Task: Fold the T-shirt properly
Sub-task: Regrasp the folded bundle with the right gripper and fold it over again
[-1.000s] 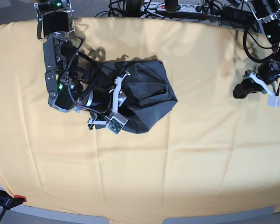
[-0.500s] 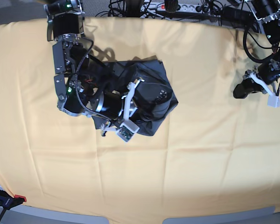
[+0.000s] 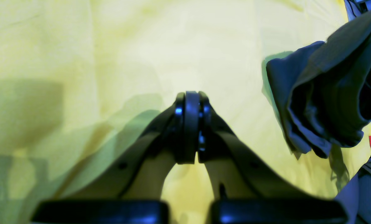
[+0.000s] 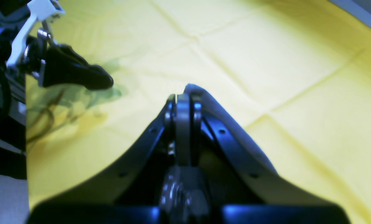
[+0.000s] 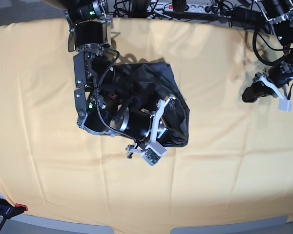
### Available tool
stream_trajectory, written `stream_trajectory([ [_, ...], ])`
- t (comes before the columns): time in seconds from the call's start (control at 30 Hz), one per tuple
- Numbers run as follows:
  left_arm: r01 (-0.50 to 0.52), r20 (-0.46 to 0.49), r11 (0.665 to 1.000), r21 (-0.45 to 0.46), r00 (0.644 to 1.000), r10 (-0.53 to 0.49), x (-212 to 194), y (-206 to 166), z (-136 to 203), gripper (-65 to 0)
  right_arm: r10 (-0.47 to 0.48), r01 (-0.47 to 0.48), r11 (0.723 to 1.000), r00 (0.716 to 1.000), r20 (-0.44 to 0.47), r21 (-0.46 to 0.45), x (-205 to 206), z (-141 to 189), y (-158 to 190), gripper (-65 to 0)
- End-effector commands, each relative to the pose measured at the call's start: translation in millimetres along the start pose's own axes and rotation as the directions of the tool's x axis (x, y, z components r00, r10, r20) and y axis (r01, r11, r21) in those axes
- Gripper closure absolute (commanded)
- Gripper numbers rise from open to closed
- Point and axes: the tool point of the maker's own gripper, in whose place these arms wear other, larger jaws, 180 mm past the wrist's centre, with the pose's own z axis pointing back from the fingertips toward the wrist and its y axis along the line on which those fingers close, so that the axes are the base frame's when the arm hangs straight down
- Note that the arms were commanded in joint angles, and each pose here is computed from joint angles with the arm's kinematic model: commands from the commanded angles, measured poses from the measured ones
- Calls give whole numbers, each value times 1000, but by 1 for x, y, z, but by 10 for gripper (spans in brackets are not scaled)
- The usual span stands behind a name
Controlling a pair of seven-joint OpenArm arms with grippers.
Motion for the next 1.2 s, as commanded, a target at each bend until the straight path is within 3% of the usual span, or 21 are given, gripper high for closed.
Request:
stream_trajectory([
  [0.0, 30, 44, 999, -13, 999, -29, 17, -4, 4, 0, 6, -7, 1000, 998, 61, 12, 19, -4, 0, 0],
  [0.13, 30, 44, 999, -13, 999, -29, 17, -4, 5, 0, -43, 43, 999, 999, 9, 10, 0, -24, -18, -25],
  [0.23, 30, 44, 999, -13, 999, -29, 17, -4, 5, 0, -42, 42, 999, 999, -24, 21, 3, -30, -26, -288],
  [0.27, 30, 44, 999, -13, 999, -30, 17, -4, 5, 0, -37, 38, 999, 999, -27, 36, 9, -29, -24, -347],
  [0.3, 30, 45, 999, -13, 999, -29, 17, -4, 5, 0, -34, 36, 997, 999, -30, 63, 17, -27, -21, -364],
  [0.43, 30, 44, 999, -13, 999, -30, 17, -4, 5, 0, 30, -10, 977, 996, -90, 213, 38, -8, 12, -362],
  [0.53, 31, 44, 999, -13, 999, -30, 17, -4, 5, 0, 36, -35, 929, 999, 6, 368, 61, 14, 48, -362],
  [0.6, 31, 44, 999, -13, 999, -30, 17, -4, 5, 0, 22, -38, 911, 999, 43, 412, 63, 29, 54, -361],
  [0.83, 30, 44, 999, -13, 999, -30, 17, -4, 5, 0, -58, 92, 917, 993, -99, 389, -6, 58, 38, -358],
  [1.0, 31, 49, 999, -13, 998, -30, 18, -4, 5, 0, -112, 182, 919, 971, -211, 350, -54, 76, 35, -358],
  [1.17, 41, 52, 999, -16, 998, -40, 19, -5, 5, 0, -150, 236, 913, 953, -264, 334, -79, 83, 41, -357],
])
